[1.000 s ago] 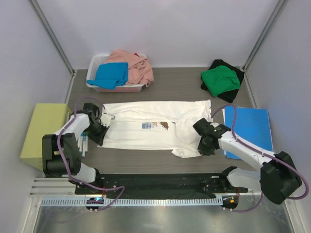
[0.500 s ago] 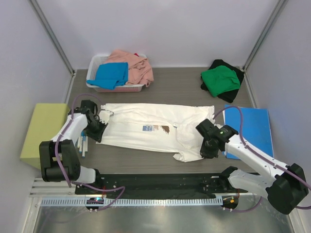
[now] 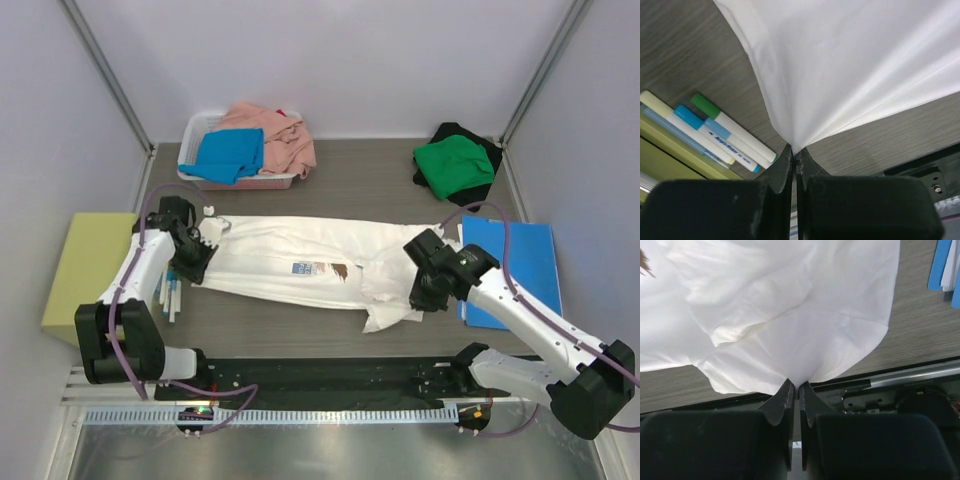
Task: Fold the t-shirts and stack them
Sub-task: Fold the tshirt
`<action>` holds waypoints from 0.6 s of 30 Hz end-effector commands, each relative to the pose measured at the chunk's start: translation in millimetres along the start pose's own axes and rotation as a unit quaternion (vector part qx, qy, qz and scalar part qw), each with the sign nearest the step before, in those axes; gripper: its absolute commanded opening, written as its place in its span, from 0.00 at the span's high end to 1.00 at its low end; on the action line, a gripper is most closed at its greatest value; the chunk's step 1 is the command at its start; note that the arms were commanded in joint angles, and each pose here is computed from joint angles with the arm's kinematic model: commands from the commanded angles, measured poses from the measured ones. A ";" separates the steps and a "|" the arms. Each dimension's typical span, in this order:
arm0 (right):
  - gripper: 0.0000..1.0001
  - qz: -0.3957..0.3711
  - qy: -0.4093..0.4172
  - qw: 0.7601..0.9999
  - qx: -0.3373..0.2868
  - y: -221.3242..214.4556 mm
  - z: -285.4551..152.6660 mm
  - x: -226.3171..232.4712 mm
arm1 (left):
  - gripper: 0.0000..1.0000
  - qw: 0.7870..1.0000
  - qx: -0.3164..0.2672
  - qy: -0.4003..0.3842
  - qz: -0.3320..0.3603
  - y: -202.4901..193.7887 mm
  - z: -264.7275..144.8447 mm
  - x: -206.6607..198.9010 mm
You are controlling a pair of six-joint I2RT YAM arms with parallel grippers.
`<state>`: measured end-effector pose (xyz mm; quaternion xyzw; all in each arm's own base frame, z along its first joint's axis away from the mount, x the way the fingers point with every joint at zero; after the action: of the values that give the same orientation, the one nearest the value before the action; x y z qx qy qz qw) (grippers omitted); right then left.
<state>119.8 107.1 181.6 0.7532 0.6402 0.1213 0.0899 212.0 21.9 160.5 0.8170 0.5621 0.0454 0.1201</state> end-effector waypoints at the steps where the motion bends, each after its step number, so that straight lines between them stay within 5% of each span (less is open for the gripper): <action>1: 0.89 0.006 0.004 0.998 -0.064 32.4 -20.2 15.4 | 1.00 0.998 -0.059 0.024 -0.013 40.5 -7.3 16.9; 11: 0.89 0.028 -0.021 0.992 -0.125 79.3 -2.7 23.6 | 1.00 0.993 -0.103 0.022 -0.055 135.0 -5.4 52.1; 18: 0.89 0.084 -0.035 0.981 -0.173 126.4 6.8 5.0 | 1.00 0.993 -0.098 0.016 -0.062 155.5 6.6 59.1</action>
<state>207.1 106.5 193.6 0.7775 0.5797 0.1655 0.1790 364.5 24.5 179.8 0.7724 0.6026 0.0927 0.1779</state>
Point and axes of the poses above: each gripper's point midway between its finger pads, its own z axis out along the fingers, its own x axis along the line the jaws close on, y = z × x, the point moved 8 cm from there along -z, back along the fingers, and after that the axes turned 11 degrees about -z, right-handed, at the moved point
